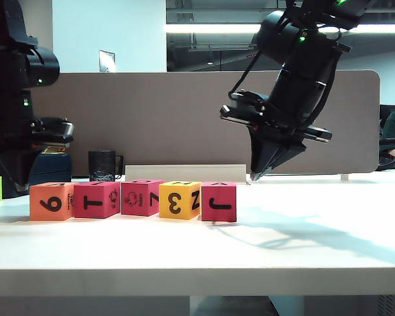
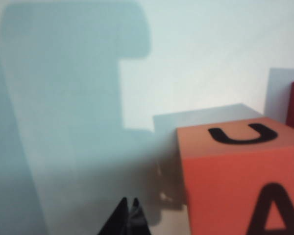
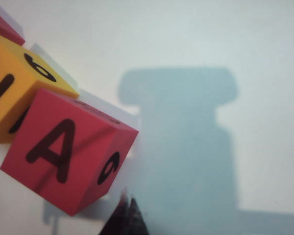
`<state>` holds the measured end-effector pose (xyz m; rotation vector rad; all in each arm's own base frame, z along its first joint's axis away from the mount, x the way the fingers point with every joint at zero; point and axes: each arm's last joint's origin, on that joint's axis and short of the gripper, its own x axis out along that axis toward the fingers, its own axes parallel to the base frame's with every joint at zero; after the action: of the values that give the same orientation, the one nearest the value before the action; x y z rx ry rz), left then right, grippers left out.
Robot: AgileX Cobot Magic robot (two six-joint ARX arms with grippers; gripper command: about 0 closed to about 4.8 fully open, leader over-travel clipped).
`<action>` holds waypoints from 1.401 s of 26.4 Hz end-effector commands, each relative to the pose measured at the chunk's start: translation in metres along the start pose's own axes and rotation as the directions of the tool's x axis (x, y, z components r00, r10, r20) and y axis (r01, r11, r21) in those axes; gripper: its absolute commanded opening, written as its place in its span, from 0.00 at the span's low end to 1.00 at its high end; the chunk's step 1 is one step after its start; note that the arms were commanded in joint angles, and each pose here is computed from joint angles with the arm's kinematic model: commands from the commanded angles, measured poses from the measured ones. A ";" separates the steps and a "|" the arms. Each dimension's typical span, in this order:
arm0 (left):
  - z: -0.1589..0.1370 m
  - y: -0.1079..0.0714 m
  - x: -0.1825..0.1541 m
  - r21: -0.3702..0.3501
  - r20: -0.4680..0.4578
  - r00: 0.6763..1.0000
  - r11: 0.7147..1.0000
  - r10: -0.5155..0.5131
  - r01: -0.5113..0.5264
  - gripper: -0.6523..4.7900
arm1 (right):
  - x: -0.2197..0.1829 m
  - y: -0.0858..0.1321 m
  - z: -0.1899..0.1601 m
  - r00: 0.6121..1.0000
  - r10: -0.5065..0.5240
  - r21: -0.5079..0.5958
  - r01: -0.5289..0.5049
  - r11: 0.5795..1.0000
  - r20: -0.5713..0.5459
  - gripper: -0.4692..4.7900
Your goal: Select the appropriate blocks from the scattered letter blocks on the table and arrange them in a row to spell out "ALOHA".
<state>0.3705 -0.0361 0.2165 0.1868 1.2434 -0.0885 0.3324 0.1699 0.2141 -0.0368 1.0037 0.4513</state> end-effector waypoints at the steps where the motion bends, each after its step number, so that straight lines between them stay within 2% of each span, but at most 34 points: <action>1: 0.002 -0.001 0.006 0.000 0.005 0.999 0.999 -0.032 0.032 0.11 | 0.005 0.001 0.002 1.000 0.012 0.006 -0.012 1.000 0.009 0.08; 6: 0.004 -0.003 0.012 0.001 0.008 0.999 0.999 -0.052 0.052 0.11 | 0.017 0.000 -0.002 0.999 0.026 0.015 -0.026 1.000 -0.026 0.08; 16: 0.010 -0.009 0.014 0.014 0.072 0.990 0.992 -0.124 0.124 0.11 | 0.032 0.003 -0.003 0.997 0.074 0.027 -0.074 0.997 -0.022 0.08; 18: 0.011 -0.013 0.016 0.023 0.074 0.987 0.989 -0.146 0.144 0.11 | 0.033 0.004 -0.003 0.996 0.082 0.029 -0.082 0.996 -0.019 0.08; 23: 0.015 -0.035 0.021 0.077 0.089 0.980 0.982 -0.179 0.172 0.11 | 0.034 0.004 -0.001 0.996 0.085 0.024 -0.085 0.996 -0.003 0.08; 29: 0.017 -0.048 0.022 0.110 0.100 0.976 0.977 -0.191 0.180 0.11 | 0.035 0.004 -0.001 0.996 0.085 0.024 -0.085 0.996 -0.001 0.08; 32: 0.018 -0.049 0.021 0.111 0.106 0.982 0.983 -0.156 0.144 0.11 | 0.035 0.004 -0.001 0.997 0.073 0.023 -0.073 0.997 0.005 0.08; 37: 0.017 -0.043 0.021 0.101 0.104 0.995 0.995 0.001 -0.011 0.11 | 0.034 0.003 0.000 0.999 0.049 0.023 -0.049 0.999 0.011 0.08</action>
<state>0.3853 -0.0837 0.1954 0.2423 1.1451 -0.1956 0.3448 0.1835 0.1828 0.0083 1.0269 0.4826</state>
